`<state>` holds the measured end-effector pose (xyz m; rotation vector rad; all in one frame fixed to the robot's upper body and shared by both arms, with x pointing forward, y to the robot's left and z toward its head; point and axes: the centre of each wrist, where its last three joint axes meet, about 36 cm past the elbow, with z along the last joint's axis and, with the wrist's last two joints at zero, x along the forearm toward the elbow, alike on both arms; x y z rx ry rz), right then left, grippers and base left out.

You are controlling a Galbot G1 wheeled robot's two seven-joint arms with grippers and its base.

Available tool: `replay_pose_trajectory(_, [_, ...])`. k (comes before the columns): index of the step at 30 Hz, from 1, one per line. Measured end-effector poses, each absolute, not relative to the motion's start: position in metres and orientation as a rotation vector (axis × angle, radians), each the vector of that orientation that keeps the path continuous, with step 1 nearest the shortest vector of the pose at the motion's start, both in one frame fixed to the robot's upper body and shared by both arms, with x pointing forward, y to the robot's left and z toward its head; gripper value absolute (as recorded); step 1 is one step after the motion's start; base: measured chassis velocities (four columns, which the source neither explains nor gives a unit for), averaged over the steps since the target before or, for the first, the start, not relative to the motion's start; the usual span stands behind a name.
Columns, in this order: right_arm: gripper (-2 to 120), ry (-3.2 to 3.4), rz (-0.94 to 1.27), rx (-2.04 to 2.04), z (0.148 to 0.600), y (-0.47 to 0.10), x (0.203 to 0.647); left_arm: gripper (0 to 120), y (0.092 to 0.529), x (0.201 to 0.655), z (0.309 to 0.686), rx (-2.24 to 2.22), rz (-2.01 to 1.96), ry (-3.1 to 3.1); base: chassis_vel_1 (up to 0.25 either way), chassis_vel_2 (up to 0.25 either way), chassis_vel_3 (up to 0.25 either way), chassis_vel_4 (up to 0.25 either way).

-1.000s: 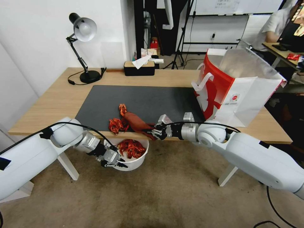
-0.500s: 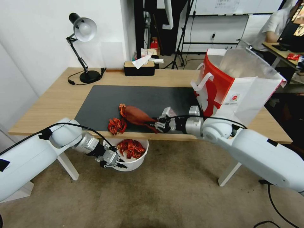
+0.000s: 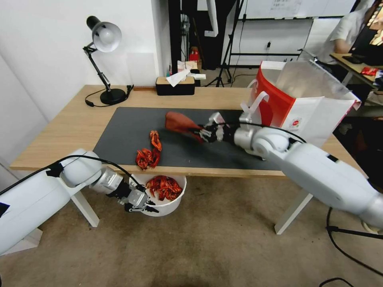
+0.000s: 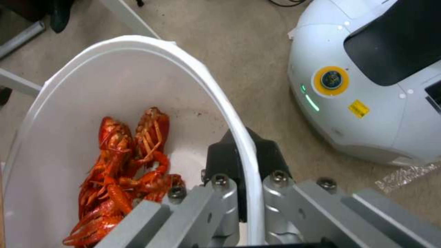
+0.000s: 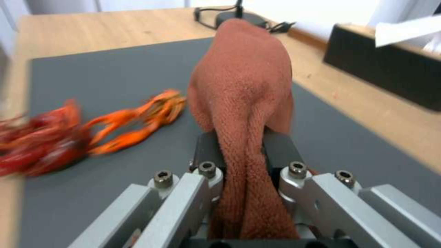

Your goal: Sweep shrimp from table into container with towel, then put container into takeout bag.

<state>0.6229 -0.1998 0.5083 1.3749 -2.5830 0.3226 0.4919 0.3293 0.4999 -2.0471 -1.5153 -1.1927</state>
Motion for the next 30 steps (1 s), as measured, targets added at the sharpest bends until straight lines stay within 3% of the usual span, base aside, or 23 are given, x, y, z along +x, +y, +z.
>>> replay_pose_trajectory(6, [8, -2.571, 0.426, 1.41, 0.498, -0.158, 0.661, 0, 0.337, 0.483, 0.495, -2.043, -1.173, -1.523, 0.0, 0.0, 0.0, 0.0])
replay_pose_trajectory(13, [8, -2.555, 0.53, 1.383, 0.488, -0.149, 0.692, 0, 0.343, 0.483, 0.483, -2.04, -1.14, -1.527, 0.0, 0.0, 0.0, 0.0])
replay_pose_trajectory(30, [8, -2.487, 0.543, 1.511, 0.471, -0.103, 0.695, 0, 0.356, 0.493, 0.478, -2.022, -1.132, -1.523, 0.0, 0.0, 0.0, 0.0])
